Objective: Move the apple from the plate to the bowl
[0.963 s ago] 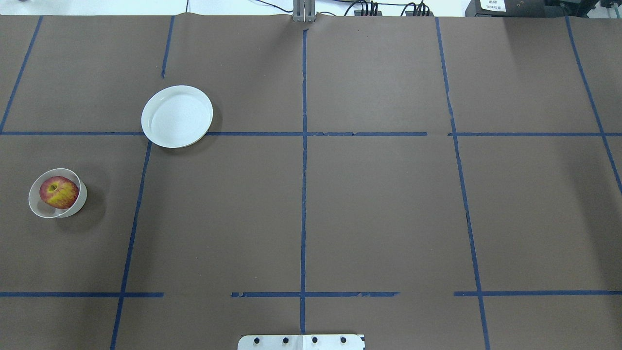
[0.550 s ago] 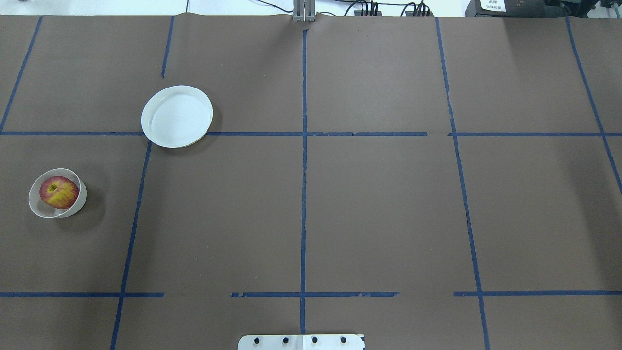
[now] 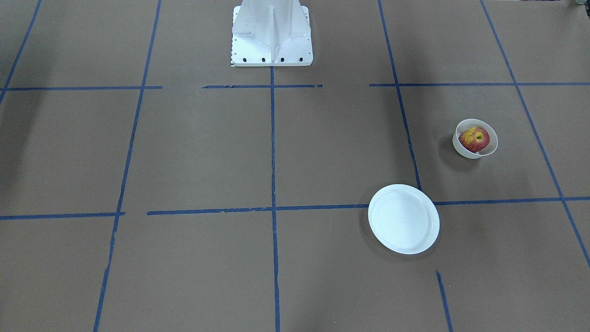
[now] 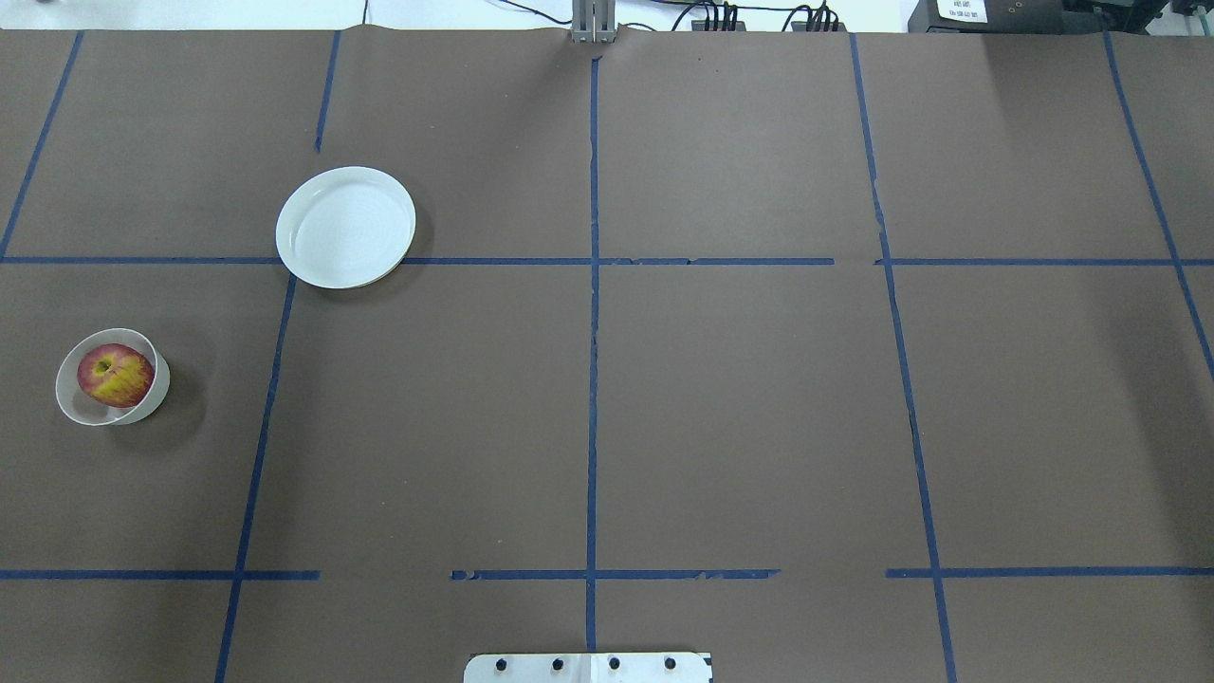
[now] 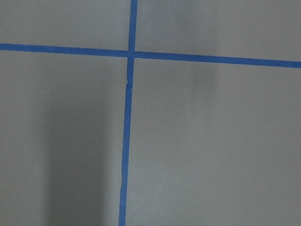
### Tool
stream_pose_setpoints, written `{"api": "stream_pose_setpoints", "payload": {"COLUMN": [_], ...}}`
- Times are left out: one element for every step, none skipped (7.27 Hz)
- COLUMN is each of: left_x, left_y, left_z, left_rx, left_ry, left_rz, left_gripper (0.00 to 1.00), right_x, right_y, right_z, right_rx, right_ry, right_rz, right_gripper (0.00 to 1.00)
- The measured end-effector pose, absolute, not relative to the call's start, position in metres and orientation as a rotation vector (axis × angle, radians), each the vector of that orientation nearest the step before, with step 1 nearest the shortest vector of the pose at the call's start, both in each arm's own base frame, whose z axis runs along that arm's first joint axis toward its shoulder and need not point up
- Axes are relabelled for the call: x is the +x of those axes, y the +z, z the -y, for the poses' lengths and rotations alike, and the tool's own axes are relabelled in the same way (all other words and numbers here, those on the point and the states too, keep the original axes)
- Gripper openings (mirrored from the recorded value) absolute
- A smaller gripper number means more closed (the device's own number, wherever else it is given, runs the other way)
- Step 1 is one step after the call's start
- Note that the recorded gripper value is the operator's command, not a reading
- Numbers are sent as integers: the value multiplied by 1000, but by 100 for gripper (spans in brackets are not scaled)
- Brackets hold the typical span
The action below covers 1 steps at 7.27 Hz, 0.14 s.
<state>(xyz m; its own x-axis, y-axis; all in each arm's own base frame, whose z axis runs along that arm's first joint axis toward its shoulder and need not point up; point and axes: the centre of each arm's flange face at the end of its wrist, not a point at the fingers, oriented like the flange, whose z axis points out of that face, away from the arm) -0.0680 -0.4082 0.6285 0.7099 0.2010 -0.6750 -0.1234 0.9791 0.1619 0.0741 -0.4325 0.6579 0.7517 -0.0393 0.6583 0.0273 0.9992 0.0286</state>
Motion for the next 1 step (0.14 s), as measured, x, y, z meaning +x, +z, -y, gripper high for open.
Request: {"api": "stream_pose_setpoints", "payload": {"left_x": [-68], "left_y": [629], "left_z": [408], "left_rx": [107], "left_ry": [180], "left_rz": [-761], "left_gripper": [100], "right_x": [74], "right_y": [658], "right_z": [432], "right_rx": [17], "right_ry": [-36], "right_rz": [719], "right_gripper": [100]}}
